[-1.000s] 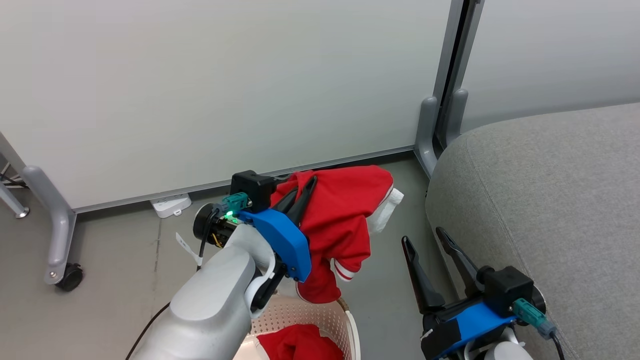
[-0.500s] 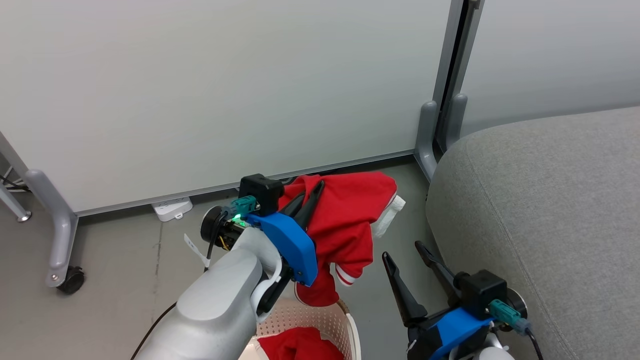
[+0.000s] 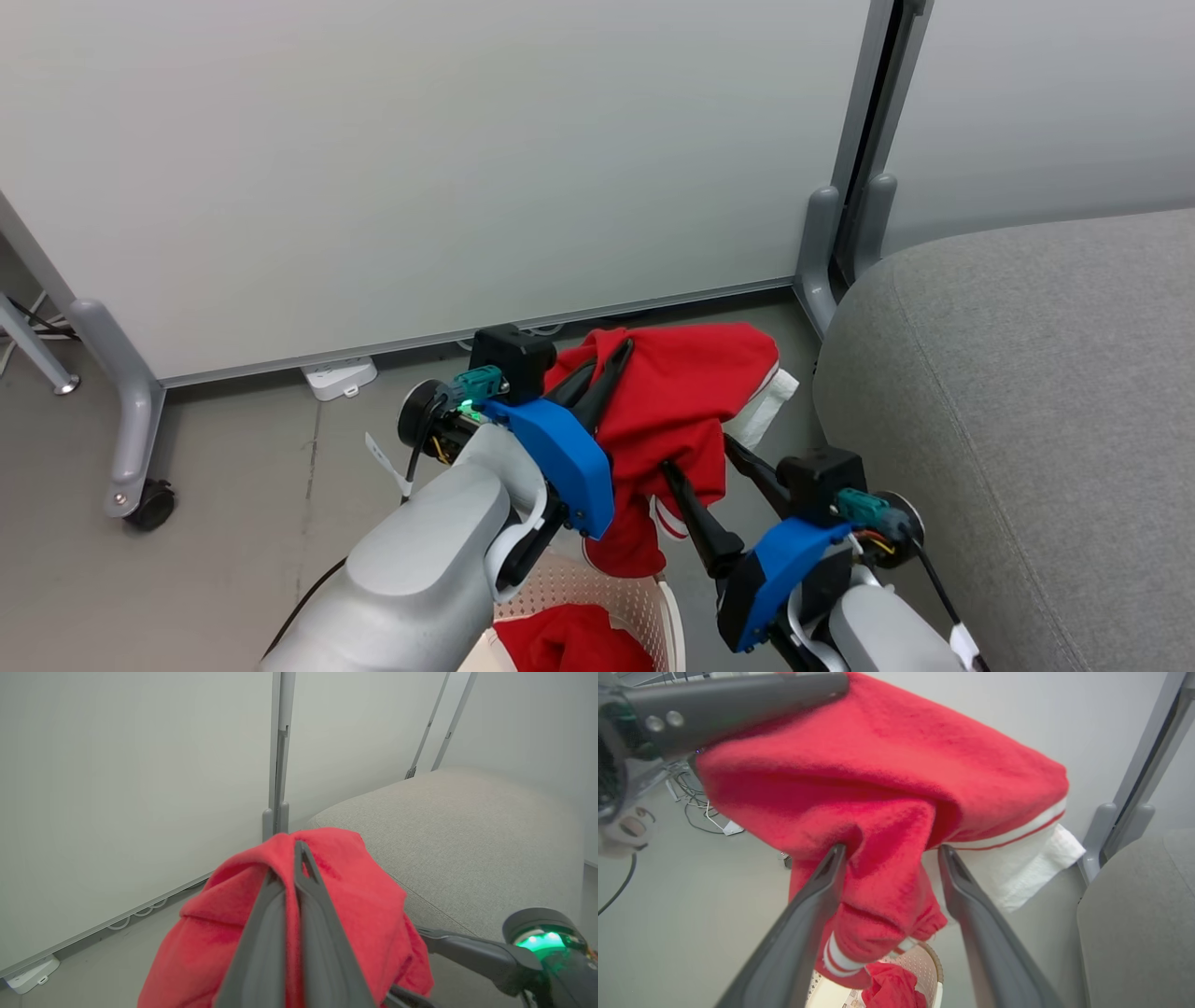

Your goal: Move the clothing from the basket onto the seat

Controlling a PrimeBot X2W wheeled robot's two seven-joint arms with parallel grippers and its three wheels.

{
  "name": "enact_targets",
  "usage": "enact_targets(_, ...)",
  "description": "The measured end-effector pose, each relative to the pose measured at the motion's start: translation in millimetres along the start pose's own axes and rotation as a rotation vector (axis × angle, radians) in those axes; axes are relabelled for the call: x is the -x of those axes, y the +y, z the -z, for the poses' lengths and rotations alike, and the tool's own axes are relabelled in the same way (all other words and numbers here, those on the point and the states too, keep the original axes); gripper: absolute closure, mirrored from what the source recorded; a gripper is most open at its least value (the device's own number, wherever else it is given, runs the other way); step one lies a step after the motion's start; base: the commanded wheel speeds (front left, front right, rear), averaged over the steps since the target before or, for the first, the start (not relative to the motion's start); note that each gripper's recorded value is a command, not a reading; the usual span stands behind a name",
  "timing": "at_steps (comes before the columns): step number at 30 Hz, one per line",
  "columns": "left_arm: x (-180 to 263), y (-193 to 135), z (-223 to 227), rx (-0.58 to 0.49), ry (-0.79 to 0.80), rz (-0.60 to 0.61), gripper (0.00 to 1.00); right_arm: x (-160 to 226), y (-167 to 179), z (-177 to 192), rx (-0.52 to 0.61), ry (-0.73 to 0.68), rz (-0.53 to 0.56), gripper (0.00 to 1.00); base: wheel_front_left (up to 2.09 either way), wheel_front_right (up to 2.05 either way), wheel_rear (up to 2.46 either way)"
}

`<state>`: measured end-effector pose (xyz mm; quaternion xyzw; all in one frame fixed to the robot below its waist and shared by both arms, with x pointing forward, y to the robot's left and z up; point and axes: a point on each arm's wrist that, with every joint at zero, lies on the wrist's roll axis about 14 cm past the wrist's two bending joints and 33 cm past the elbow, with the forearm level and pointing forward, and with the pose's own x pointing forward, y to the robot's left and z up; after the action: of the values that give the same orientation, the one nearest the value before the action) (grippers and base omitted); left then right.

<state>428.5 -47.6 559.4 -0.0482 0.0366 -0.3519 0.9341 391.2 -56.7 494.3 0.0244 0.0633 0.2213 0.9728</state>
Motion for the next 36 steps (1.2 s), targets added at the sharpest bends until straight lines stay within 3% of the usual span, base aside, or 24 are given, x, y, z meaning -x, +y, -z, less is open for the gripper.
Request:
enact_targets(10, 0, -4, 0, 0.000, 0.001, 0.015, 1.00, -23, 23, 9, 0.062, 0.085, -0.107, 0.00, 0.00, 0.00, 0.00)
enact_targets(11, 0, -4, 1, -0.001, 0.002, 0.016, 1.00, -24, 24, 9, 0.064, 0.087, -0.111, 0.55, 0.00, 0.00, 0.00)
enact_targets(12, 1, -4, 0, -0.001, 0.001, 0.017, 1.00, -25, 24, 10, 0.071, 0.090, -0.114, 0.91, 0.00, 0.00, 0.00)
enact_targets(13, 1, -5, 0, 0.001, 0.001, 0.017, 1.00, -26, 24, 9, 0.073, 0.085, -0.116, 1.00, 0.00, 0.00, 0.00)
enact_targets(36, -5, -13, 0, 0.004, -0.002, 0.036, 1.00, -23, 5, 9, 0.082, 0.055, -0.071, 1.00, 0.00, 0.00, 0.00)
